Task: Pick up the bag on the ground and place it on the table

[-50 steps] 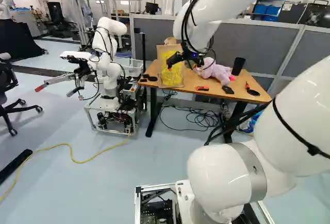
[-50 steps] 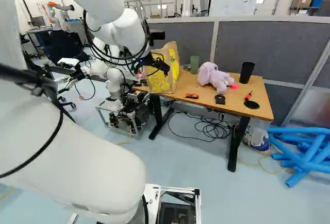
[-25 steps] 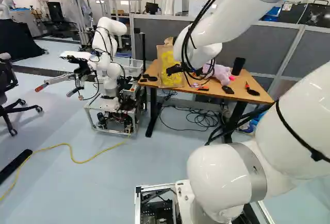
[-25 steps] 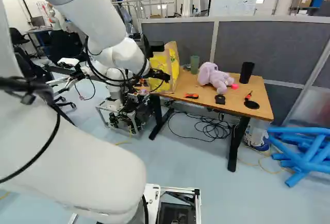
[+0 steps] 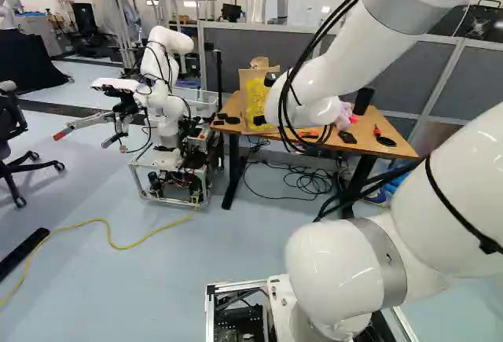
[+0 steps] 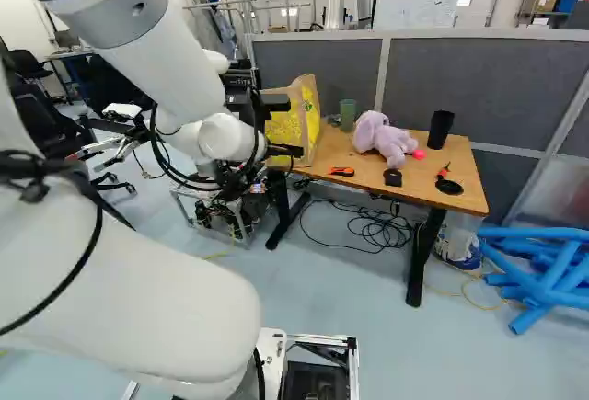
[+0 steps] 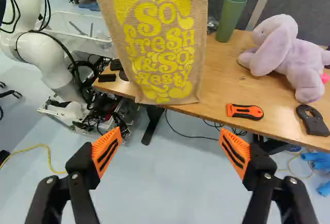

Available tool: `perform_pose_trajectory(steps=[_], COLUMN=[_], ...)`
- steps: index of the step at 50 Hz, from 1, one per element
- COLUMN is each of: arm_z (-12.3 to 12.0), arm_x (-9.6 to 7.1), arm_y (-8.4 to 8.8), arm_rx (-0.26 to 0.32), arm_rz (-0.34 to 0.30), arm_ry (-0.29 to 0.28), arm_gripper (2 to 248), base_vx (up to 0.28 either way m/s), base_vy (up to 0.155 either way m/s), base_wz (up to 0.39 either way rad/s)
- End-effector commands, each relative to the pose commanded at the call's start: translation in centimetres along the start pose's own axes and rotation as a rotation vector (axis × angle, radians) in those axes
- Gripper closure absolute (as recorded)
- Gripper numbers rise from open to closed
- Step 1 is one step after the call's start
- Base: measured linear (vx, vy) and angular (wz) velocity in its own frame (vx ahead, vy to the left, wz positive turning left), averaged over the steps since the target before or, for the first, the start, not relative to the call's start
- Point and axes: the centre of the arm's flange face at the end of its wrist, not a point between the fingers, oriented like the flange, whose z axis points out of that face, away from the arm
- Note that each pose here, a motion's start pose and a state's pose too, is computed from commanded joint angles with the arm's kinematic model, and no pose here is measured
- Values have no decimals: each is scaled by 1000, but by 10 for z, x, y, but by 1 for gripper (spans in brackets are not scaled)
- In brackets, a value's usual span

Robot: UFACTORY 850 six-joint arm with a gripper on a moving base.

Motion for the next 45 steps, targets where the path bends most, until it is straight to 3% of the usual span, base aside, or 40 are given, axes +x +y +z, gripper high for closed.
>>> perform_pose_trajectory(steps=[19, 45], arm_z=[-8, -20], arm_x=[-36, -71], arm_y=[0, -1], arm_rx=[4, 9], arm_rz=[-7, -12], arm_ry=[89, 174], arm_gripper=[3, 3], base_vx=[0, 0], base_vy=[0, 0], base_wz=[0, 0])
